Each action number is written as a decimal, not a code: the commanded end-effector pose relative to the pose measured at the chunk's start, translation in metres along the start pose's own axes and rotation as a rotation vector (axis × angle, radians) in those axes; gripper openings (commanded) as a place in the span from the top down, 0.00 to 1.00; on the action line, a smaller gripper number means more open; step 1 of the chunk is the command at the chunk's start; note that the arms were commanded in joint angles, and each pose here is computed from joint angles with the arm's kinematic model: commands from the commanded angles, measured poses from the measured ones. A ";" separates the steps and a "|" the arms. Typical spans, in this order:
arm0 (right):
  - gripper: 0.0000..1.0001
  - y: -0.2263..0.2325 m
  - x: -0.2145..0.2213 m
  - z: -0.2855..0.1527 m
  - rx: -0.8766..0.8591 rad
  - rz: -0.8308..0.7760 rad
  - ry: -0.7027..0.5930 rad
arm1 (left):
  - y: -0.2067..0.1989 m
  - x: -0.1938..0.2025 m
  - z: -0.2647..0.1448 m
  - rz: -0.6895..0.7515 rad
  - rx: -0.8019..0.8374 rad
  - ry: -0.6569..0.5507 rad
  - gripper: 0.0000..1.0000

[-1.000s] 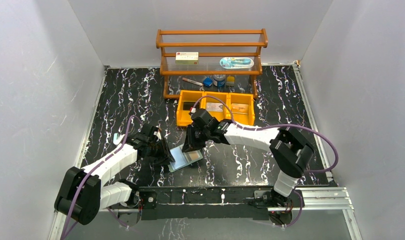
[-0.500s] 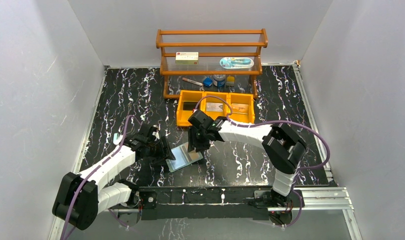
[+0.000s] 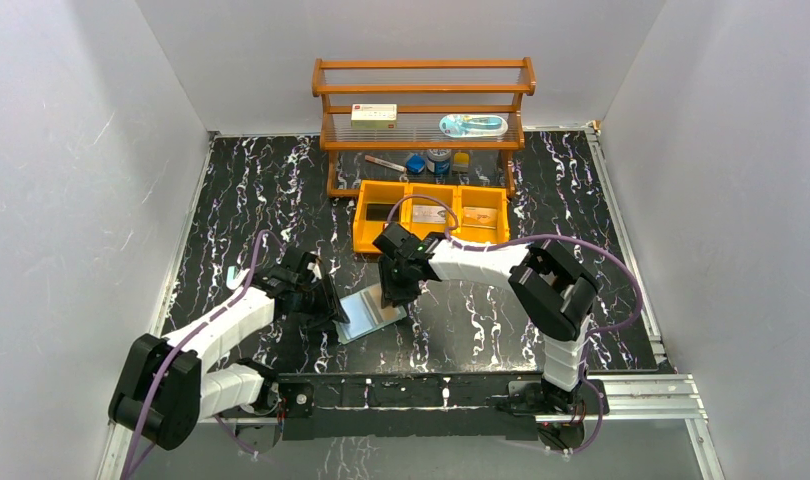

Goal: Take the credit cards out of the card holder
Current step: Remove the credit card from the card holder.

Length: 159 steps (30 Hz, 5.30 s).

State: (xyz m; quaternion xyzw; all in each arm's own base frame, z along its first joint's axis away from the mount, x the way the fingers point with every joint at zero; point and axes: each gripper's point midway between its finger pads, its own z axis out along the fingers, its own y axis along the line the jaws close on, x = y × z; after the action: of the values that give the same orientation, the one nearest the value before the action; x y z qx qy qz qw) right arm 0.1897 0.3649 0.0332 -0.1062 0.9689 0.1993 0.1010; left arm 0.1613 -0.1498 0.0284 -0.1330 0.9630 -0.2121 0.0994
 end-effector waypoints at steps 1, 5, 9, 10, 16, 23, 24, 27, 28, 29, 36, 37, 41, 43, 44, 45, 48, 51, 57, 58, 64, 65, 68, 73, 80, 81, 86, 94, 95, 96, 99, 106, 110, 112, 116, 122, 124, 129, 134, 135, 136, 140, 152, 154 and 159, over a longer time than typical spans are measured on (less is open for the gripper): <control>0.62 0.018 -0.010 -0.011 -0.070 -0.012 -0.029 | -0.008 0.002 0.000 0.015 0.048 0.023 0.62; 0.64 0.037 -0.010 -0.021 -0.176 -0.012 -0.029 | -0.010 0.005 0.003 0.017 0.065 0.041 0.64; 0.63 0.023 -0.014 -0.018 -0.099 0.006 -0.055 | -0.010 0.004 0.003 0.021 0.061 0.043 0.66; 0.61 0.014 -0.017 -0.018 -0.046 0.008 -0.066 | -0.008 0.004 0.003 0.021 0.054 0.039 0.66; 0.55 -0.008 -0.024 -0.023 0.075 -0.028 -0.096 | -0.002 0.001 0.000 0.012 0.014 0.015 0.64; 0.59 0.002 -0.014 -0.012 0.010 -0.040 -0.036 | -0.001 0.001 0.000 0.001 0.008 0.010 0.61; 0.60 0.004 -0.014 -0.011 -0.005 -0.042 -0.035 | -0.001 0.002 0.000 0.001 0.011 0.013 0.61; 0.61 0.012 -0.012 -0.013 -0.047 -0.046 -0.028 | -0.002 0.003 0.001 0.004 0.025 0.019 0.63; 0.61 0.015 -0.012 -0.014 -0.061 -0.049 -0.026 | -0.002 0.004 0.002 0.003 0.026 0.021 0.63; 0.61 0.017 -0.012 -0.013 -0.073 -0.049 -0.023 | -0.002 0.005 0.002 0.003 0.028 0.025 0.63; 0.62 0.019 -0.008 -0.010 -0.089 -0.028 -0.009 | -0.002 0.007 0.006 0.005 0.035 0.042 0.65; 0.62 0.019 -0.009 -0.011 -0.089 -0.028 -0.011 | -0.002 0.007 0.006 0.005 0.035 0.043 0.64; 0.60 0.005 -0.018 -0.017 0.002 -0.040 -0.050 | 0.001 0.007 0.006 0.000 0.021 0.039 0.65; 0.58 -0.002 -0.021 -0.018 0.046 -0.057 -0.060 | 0.002 0.006 0.005 -0.008 0.010 0.030 0.64; 0.58 -0.003 -0.023 -0.018 0.055 -0.062 -0.061 | 0.003 0.006 0.005 -0.011 0.003 0.025 0.63; 0.58 -0.003 -0.022 -0.017 0.055 -0.068 -0.055 | 0.004 0.005 0.005 -0.014 -0.001 0.020 0.62; 0.58 -0.006 -0.021 -0.012 0.066 -0.072 -0.045 | 0.005 0.002 0.004 -0.018 -0.012 0.011 0.60; 0.57 -0.004 -0.018 -0.009 0.049 -0.081 -0.033 | 0.006 0.001 0.003 -0.018 -0.022 0.004 0.59; 0.58 0.000 -0.007 0.001 0.007 -0.075 0.014 | 0.006 0.004 0.006 -0.018 -0.019 0.024 0.59; 0.59 0.000 -0.005 0.002 0.001 -0.075 0.021 | 0.007 0.005 0.006 -0.018 -0.020 0.026 0.60; 0.67 0.008 -0.005 -0.004 -0.047 -0.059 0.005 | 0.006 0.010 0.011 -0.023 0.007 0.036 0.65; 0.69 0.011 -0.006 -0.007 -0.060 -0.058 -0.003 | 0.006 0.011 0.013 -0.025 0.016 0.039 0.66; 0.70 0.027 -0.010 -0.016 -0.140 -0.054 -0.023 | 0.005 0.012 0.016 -0.029 0.030 0.047 0.67; 0.69 0.044 -0.011 -0.022 -0.223 -0.039 -0.019 | 0.004 0.011 0.017 -0.024 0.028 0.050 0.68; 0.69 0.056 -0.012 -0.033 -0.298 -0.001 -0.047 | 0.004 0.009 0.016 -0.020 0.024 0.039 0.68; 0.69 0.056 -0.013 -0.034 -0.304 0.002 -0.049 | 0.004 0.008 0.016 -0.021 0.023 0.038 0.68; 0.69 0.063 -0.011 -0.038 -0.353 0.010 -0.051 | 0.003 0.006 0.016 -0.018 0.020 0.032 0.69; 0.70 0.066 -0.008 -0.034 -0.370 0.007 -0.027 | 0.001 0.003 0.016 -0.008 0.019 0.030 0.69; 0.70 0.066 -0.007 -0.033 -0.372 0.016 -0.023 | 0.001 0.003 0.016 -0.008 0.018 0.029 0.69; 0.70 0.067 -0.007 -0.033 -0.374 0.024 -0.019 | 0.001 0.003 0.015 -0.006 0.019 0.029 0.69; 0.70 0.067 -0.006 -0.030 -0.375 0.021 -0.008 | 0.002 0.003 0.015 -0.007 0.017 0.027 0.70; 0.63 0.073 0.005 -0.020 -0.400 0.011 0.073 | 0.006 -0.003 0.005 -0.030 -0.017 -0.030 0.70; 0.63 0.071 0.006 -0.015 -0.381 0.015 0.079 | 0.006 -0.008 -0.002 -0.044 -0.016 -0.075 0.69; 0.63 0.070 0.007 -0.015 -0.376 0.016 0.080 | 0.005 -0.007 -0.002 -0.048 -0.008 -0.074 0.68; 0.64 0.067 0.007 -0.014 -0.359 0.022 0.081 | 0.004 -0.003 0.002 -0.040 0.001 -0.048 0.67; 0.62 0.047 -0.003 -0.017 -0.247 0.002 0.007 | 0.000 -0.006 0.001 -0.032 0.011 -0.050 0.66; 0.61 0.043 -0.008 -0.020 -0.229 0.003 -0.018 | -0.003 -0.008 -0.001 -0.029 0.024 -0.060 0.65; 0.60 0.033 -0.013 -0.016 -0.233 0.041 -0.007 | -0.022 -0.017 -0.010 0.004 0.102 -0.090 0.63; 0.62 0.037 -0.011 -0.008 -0.291 0.055 0.032 | -0.039 -0.017 -0.008 0.033 0.189 -0.070 0.62; 0.62 0.038 -0.010 -0.005 -0.302 0.059 0.040 | -0.039 -0.016 -0.006 0.034 0.193 -0.056 0.62; 0.63 0.039 -0.008 -0.004 -0.313 0.065 0.048 | -0.038 -0.013 -0.003 0.030 0.190 -0.037 0.64; 0.64 0.041 -0.003 0.003 -0.345 0.096 0.076 | -0.029 -0.004 0.008 0.007 0.157 0.017 0.70; 0.65 0.029 0.000 0.005 -0.286 0.132 0.066 | -0.017 0.003 0.015 0.012 0.114 0.050 0.78; 0.64 0.028 -0.004 0.001 -0.269 0.124 0.049 | -0.018 0.000 0.012 0.018 0.113 0.034 0.78; 0.63 0.013 0.001 0.010 -0.184 0.139 0.057 | -0.024 -0.002 0.017 0.046 0.125 0.066 0.81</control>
State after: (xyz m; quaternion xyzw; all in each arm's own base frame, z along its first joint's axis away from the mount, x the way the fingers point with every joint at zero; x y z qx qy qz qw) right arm 0.1826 0.3913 0.0311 -0.0599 0.9427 0.3265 0.0335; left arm 0.1712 -0.1718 0.0224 -0.1147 0.9521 -0.2683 0.0913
